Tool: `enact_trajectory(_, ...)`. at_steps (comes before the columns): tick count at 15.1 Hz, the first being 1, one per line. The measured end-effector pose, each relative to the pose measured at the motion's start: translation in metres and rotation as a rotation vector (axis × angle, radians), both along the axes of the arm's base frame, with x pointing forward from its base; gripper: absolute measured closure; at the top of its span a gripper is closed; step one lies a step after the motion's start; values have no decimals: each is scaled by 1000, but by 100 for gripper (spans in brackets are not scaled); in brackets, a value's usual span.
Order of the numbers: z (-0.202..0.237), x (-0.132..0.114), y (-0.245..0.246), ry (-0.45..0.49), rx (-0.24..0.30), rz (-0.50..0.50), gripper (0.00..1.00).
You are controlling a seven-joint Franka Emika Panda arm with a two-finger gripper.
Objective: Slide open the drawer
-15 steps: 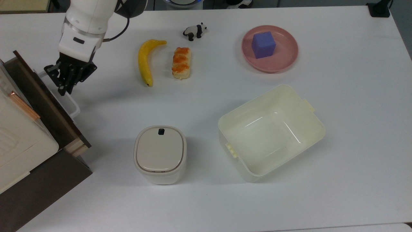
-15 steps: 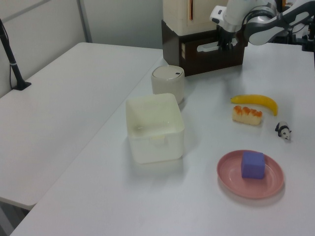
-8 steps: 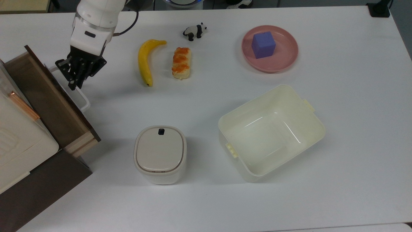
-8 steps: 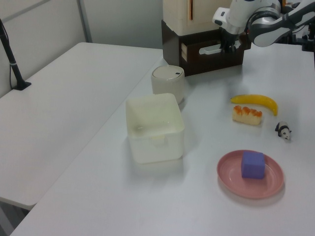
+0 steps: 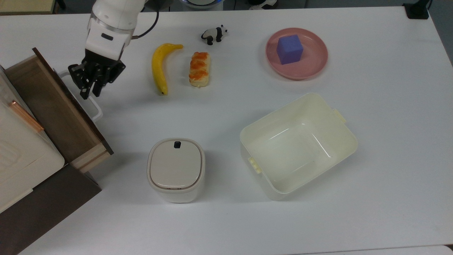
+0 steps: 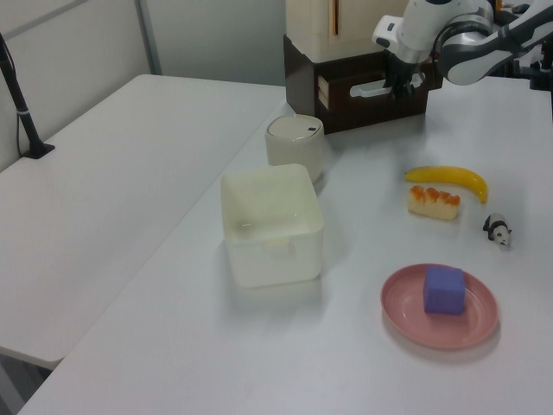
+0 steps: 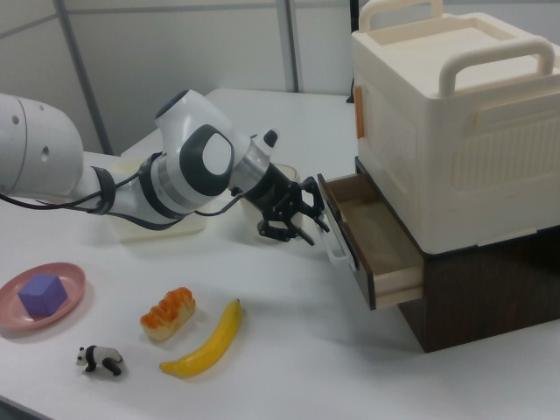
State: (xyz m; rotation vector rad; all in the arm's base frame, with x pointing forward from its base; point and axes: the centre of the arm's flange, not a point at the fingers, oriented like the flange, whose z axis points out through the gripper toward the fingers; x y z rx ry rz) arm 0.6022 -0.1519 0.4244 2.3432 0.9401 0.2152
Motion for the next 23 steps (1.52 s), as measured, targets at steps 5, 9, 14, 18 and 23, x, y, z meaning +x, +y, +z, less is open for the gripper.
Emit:
enact_trajectory(5,0,4,30,-11,43,-36,7)
enact_trajectory(9,38,3,83,55,254,-217,0)
enact_trajectory(14,120,-16,105,168,456,-432,0)
enact_trajectory(18,155,-29,122,132,495,-603,0)
enact_trajectory(23,175,-42,133,68,556,-784,0)
